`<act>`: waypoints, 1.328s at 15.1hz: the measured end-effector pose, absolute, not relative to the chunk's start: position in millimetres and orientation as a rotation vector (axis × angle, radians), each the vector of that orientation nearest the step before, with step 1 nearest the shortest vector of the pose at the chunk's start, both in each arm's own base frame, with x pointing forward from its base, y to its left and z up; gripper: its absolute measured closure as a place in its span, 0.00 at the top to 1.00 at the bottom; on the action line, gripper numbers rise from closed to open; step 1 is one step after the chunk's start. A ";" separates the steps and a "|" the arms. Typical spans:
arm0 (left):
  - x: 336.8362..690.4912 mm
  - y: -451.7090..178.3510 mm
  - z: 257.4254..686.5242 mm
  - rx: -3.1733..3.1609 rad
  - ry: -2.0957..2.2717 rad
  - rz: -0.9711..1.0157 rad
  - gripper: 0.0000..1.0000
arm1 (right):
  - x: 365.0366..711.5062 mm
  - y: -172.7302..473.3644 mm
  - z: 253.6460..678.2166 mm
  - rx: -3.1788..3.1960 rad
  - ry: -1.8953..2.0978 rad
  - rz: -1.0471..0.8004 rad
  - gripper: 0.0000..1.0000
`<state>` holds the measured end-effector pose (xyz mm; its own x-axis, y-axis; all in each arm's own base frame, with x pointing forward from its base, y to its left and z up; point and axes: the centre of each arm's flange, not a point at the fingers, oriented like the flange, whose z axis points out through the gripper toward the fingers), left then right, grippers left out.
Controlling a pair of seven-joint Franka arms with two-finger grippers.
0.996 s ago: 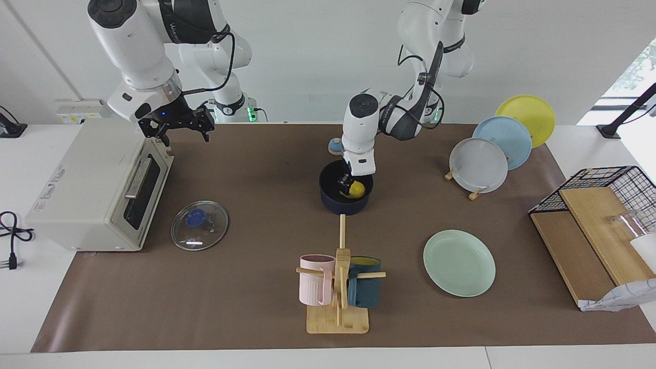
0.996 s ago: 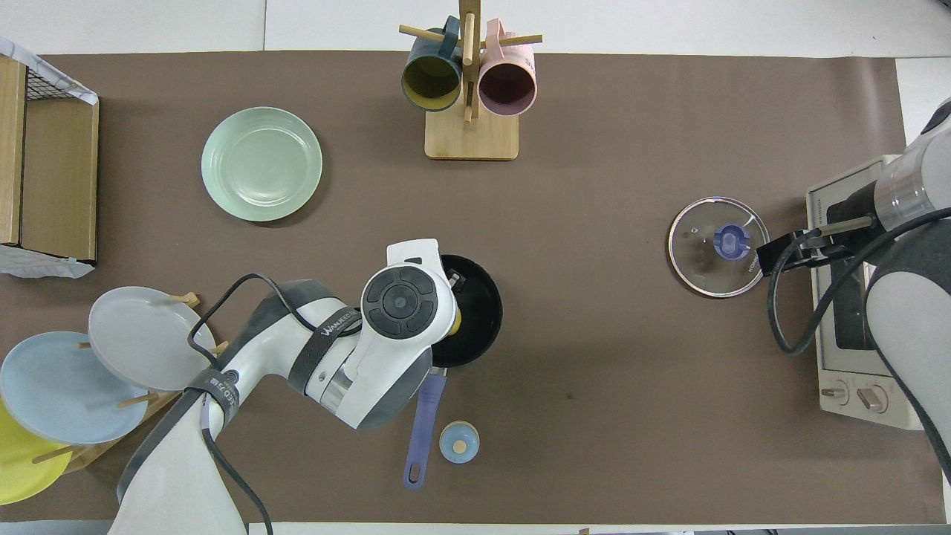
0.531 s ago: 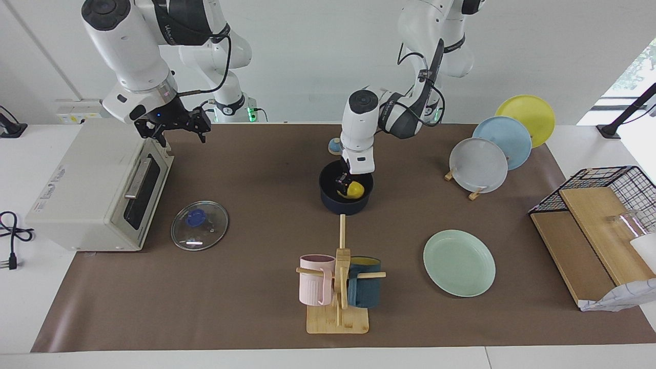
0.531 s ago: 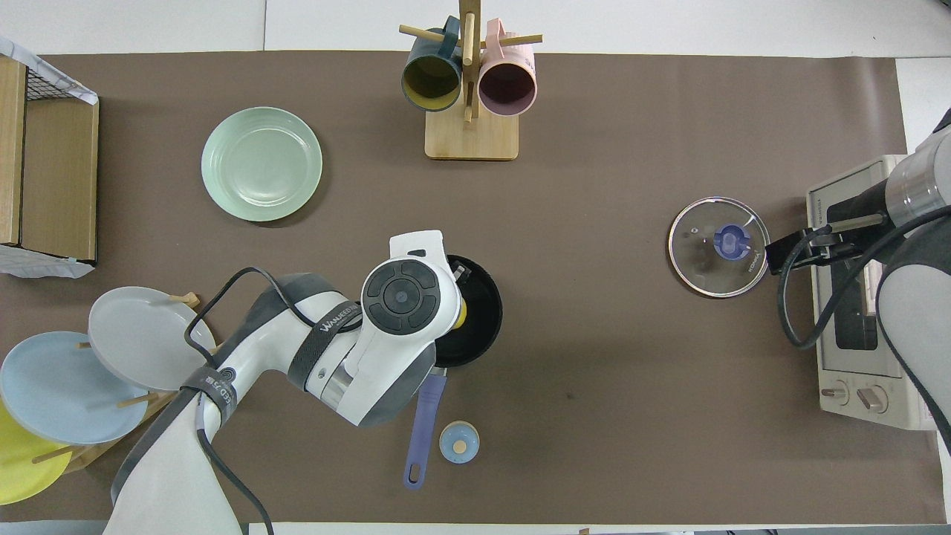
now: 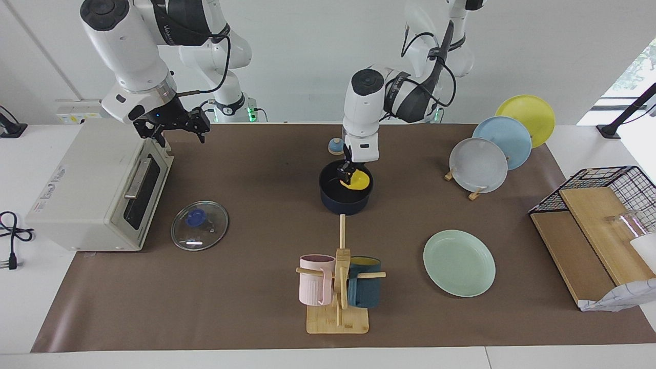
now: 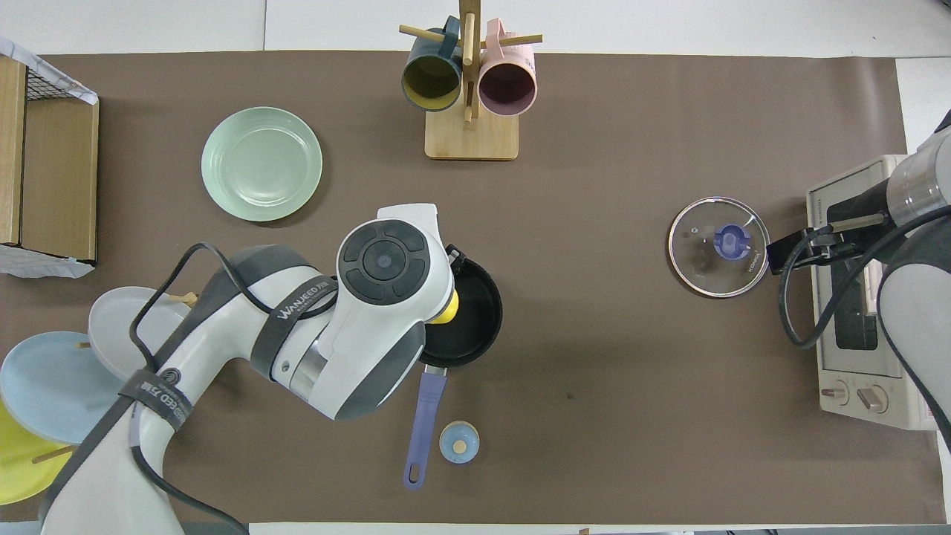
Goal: Transfer potato from pot to plate
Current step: 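Carry the potato over the pale green plate with the left gripper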
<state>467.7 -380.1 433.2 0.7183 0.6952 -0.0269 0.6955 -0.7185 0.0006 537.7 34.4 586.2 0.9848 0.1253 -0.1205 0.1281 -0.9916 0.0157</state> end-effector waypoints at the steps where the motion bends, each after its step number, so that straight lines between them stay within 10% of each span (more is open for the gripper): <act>1: 475.6 -371.0 444.1 2.906 1.161 -0.049 0.64 | 537.7 34.4 586.2 3.106 0.198 -0.186 1.00; 9: 562.3 -250.7 485.7 2.951 0.980 -0.038 0.64 | 537.7 34.4 586.2 3.106 0.198 -0.186 1.00; 20: 665.8 -101.9 426.4 3.033 0.744 0.002 0.64 | 537.7 34.4 586.2 3.106 0.198 -0.186 1.00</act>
